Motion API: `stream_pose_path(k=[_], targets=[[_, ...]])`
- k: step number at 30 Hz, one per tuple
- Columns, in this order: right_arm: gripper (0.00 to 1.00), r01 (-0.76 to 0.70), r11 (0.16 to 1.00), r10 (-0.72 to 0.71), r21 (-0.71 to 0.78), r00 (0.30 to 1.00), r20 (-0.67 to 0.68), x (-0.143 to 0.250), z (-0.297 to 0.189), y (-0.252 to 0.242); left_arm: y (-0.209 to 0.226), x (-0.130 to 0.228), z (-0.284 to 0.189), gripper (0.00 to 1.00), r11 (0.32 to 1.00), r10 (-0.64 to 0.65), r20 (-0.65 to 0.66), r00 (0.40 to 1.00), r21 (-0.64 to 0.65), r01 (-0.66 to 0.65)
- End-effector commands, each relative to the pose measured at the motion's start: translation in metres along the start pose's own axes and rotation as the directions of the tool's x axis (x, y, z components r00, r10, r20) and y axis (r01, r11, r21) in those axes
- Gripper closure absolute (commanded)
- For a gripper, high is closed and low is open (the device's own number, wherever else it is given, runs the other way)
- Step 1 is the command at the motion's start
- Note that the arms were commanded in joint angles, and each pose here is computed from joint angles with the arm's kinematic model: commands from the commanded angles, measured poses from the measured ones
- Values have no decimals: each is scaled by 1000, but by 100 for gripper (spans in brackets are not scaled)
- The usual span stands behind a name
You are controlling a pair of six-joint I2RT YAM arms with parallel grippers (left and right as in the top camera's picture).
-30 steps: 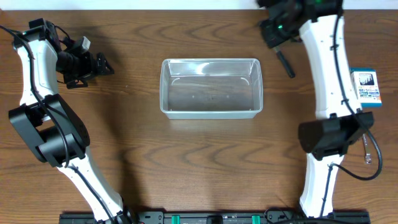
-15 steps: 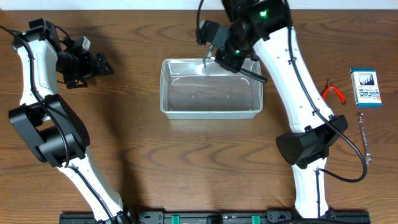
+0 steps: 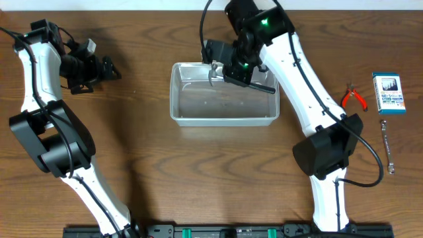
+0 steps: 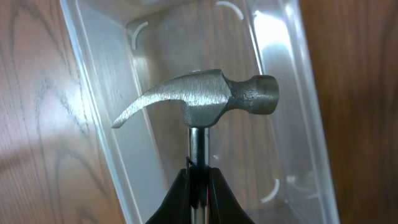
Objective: Pack container
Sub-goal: 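Lift the hammer and carry it left over the clear box, then lower the hammer into the box and open the right gripper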
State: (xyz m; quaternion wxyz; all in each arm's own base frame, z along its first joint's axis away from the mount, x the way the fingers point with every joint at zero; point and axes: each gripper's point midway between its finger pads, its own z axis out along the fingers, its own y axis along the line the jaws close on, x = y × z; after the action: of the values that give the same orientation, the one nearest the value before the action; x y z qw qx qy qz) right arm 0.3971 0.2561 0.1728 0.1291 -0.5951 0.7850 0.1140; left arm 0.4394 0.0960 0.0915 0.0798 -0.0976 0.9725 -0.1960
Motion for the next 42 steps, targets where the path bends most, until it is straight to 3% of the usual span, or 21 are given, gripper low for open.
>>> stream_pose_path(k=[1,27,42], targets=[[99,20,999,-20,-31,1000,19,-3,5,6,-5,-6,-17,2,1000,19,43,999,-13,-19],[99,77,997,-76,-22,996,54,-1,50,-6,-5,-6,-17,2,1000,19,43,999,-13,-19],[99,8,992,-13,-124,999,-41,22,100,-1,-5,-6,-17,2,1000,19,43,999,-13,-19]])
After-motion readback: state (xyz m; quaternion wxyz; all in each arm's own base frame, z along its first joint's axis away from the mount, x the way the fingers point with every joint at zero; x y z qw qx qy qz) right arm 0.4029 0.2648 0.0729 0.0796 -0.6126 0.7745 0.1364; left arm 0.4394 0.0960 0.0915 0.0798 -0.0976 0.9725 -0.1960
